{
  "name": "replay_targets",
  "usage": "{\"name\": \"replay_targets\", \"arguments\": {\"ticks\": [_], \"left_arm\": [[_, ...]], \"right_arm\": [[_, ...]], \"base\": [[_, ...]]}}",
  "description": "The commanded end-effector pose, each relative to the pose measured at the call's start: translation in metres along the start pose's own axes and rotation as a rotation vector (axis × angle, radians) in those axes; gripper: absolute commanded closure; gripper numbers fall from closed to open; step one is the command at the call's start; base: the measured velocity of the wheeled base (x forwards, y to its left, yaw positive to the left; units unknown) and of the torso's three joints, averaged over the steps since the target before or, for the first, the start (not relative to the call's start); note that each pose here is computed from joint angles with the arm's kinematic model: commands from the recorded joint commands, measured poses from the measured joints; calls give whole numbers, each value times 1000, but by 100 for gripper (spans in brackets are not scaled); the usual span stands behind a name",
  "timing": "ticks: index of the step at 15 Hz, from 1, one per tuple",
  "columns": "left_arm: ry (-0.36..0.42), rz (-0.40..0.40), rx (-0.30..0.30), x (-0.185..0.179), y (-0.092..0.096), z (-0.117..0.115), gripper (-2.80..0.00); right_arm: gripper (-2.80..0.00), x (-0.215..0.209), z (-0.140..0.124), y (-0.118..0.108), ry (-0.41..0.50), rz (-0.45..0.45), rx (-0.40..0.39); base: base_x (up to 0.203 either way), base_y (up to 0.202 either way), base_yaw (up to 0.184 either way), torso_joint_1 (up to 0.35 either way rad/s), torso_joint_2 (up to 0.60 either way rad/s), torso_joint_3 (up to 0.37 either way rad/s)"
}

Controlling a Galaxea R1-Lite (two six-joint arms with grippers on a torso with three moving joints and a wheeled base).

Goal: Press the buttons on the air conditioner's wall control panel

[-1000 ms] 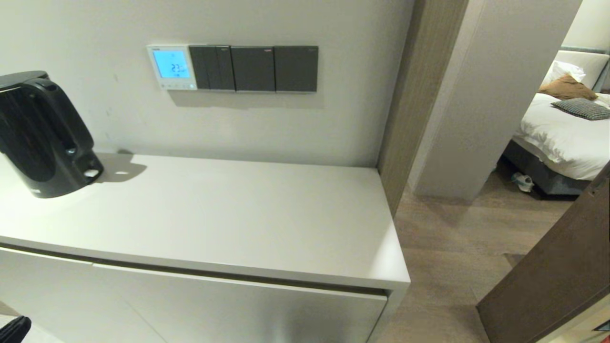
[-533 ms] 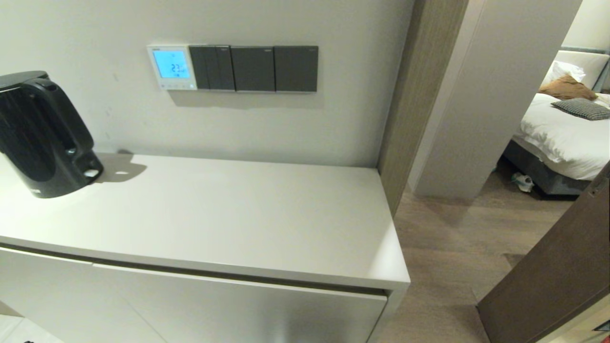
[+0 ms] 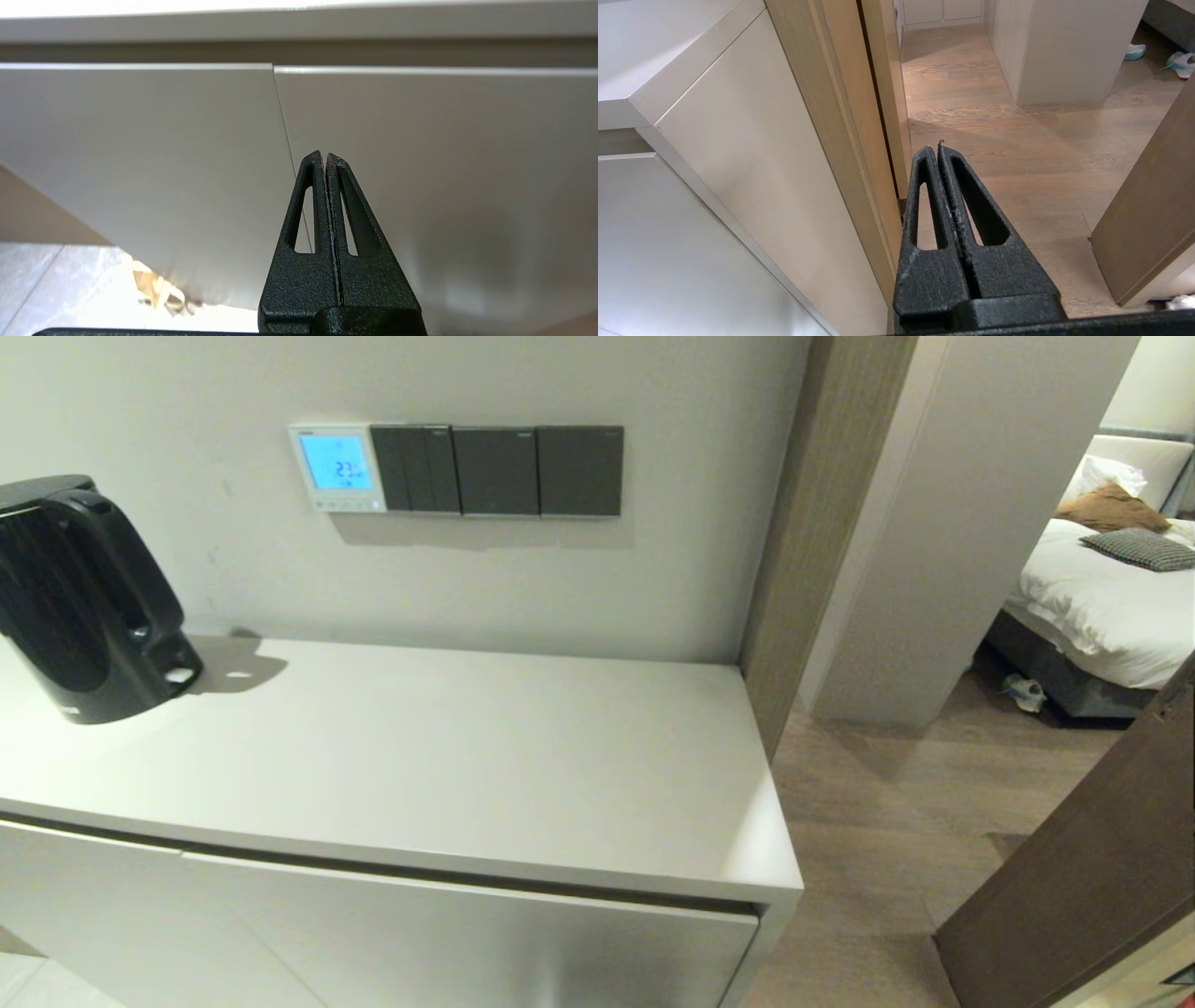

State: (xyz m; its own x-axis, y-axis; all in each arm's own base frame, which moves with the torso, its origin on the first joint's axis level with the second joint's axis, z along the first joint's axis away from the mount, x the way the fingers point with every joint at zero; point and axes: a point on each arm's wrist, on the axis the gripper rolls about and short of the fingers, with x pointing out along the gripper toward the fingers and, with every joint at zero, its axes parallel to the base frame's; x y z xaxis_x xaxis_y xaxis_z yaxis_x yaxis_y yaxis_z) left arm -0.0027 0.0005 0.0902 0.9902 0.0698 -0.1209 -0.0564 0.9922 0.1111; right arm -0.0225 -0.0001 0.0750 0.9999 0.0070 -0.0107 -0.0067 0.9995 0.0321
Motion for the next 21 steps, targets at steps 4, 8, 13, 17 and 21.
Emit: {"name": "replay_targets", "arguments": {"ticks": [4, 8, 13, 17, 21], "left_arm": [[-2, -42, -4, -5, -1, -7, 0], [-21, -88, 0, -12, -2, -16, 0], [-110, -76, -1, -18, -2, -19, 0], [-101, -78, 6, -18, -2, -20, 0], [-102, -78, -11, -18, -2, -20, 0]], "right_arm": [[0, 0, 0, 0, 3, 1, 0], [0, 0, 0, 0, 2, 1, 0], [0, 0, 0, 0, 2, 1, 1], [0, 0, 0, 0, 3, 1, 0], [0, 0, 0, 0, 3, 1, 0]], "base": [[0, 0, 0, 0, 0, 0], [0, 0, 0, 0, 0, 0], [0, 0, 0, 0, 0, 0], [0, 0, 0, 0, 0, 0], [0, 0, 0, 0, 0, 0]]}}
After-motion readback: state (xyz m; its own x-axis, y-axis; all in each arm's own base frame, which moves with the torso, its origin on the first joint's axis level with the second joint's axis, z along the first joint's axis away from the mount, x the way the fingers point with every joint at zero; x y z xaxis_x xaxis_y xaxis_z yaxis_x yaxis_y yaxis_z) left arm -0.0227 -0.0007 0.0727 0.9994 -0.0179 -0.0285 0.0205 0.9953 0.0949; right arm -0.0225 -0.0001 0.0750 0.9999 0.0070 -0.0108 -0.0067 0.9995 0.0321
